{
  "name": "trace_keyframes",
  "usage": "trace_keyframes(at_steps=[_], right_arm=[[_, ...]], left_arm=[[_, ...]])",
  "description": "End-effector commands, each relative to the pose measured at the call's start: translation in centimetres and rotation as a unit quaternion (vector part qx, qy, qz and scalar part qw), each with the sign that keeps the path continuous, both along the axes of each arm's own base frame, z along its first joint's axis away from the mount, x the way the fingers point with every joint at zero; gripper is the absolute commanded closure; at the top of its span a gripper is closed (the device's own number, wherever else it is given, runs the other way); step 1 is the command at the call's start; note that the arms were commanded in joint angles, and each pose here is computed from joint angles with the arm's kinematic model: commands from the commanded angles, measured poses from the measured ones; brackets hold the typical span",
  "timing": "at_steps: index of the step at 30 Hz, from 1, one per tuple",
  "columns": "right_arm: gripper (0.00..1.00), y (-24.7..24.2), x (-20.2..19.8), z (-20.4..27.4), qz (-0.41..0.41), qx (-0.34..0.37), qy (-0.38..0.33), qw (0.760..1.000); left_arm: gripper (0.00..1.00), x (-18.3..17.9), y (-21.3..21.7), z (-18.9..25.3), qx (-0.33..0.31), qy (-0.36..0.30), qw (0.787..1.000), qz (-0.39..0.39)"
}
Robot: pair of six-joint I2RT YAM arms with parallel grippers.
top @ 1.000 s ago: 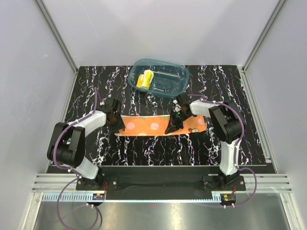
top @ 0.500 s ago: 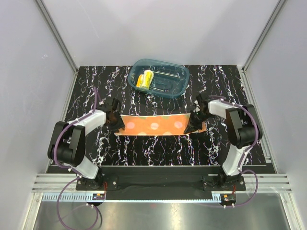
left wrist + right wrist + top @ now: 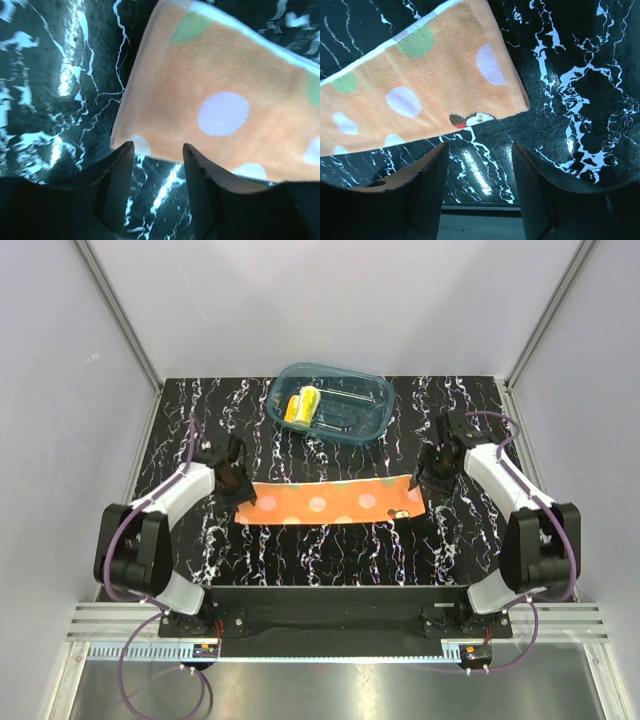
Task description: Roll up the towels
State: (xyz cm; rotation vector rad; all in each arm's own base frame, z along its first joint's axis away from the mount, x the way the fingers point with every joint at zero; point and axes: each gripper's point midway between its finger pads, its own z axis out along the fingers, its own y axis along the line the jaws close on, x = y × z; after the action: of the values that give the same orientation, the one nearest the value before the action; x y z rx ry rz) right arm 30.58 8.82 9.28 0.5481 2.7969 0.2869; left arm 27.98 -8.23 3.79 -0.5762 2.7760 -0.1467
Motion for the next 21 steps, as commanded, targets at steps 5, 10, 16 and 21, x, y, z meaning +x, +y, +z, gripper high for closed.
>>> trace_keyframes(at_steps=[5,10,16,21], right_arm=[[0.39,0.0,-2.8,-1.5,-0.038,0.041,0.005,0.998],[0.41,-0.3,-2.7,-2.2,-0.068,0.079,-0.014,0.994],[0.43,-1.2,-1.9,-3.6,-0.100,0.117,-0.028,0.988],[0.44,-1.1,-1.2,-5.2,-0.110,0.147,-0.020,0.983]], left_arm=[[0.45,1.9,1.1,10.6,0.030,-0.120,0.990,-0.064],[0.45,0.8,3.3,10.8,0.087,-0.142,0.982,-0.087],[0.45,0.4,3.3,9.9,0.084,-0.143,0.982,-0.092],[0.46,0.5,3.2,10.0,0.085,-0.146,0.981,-0.095]])
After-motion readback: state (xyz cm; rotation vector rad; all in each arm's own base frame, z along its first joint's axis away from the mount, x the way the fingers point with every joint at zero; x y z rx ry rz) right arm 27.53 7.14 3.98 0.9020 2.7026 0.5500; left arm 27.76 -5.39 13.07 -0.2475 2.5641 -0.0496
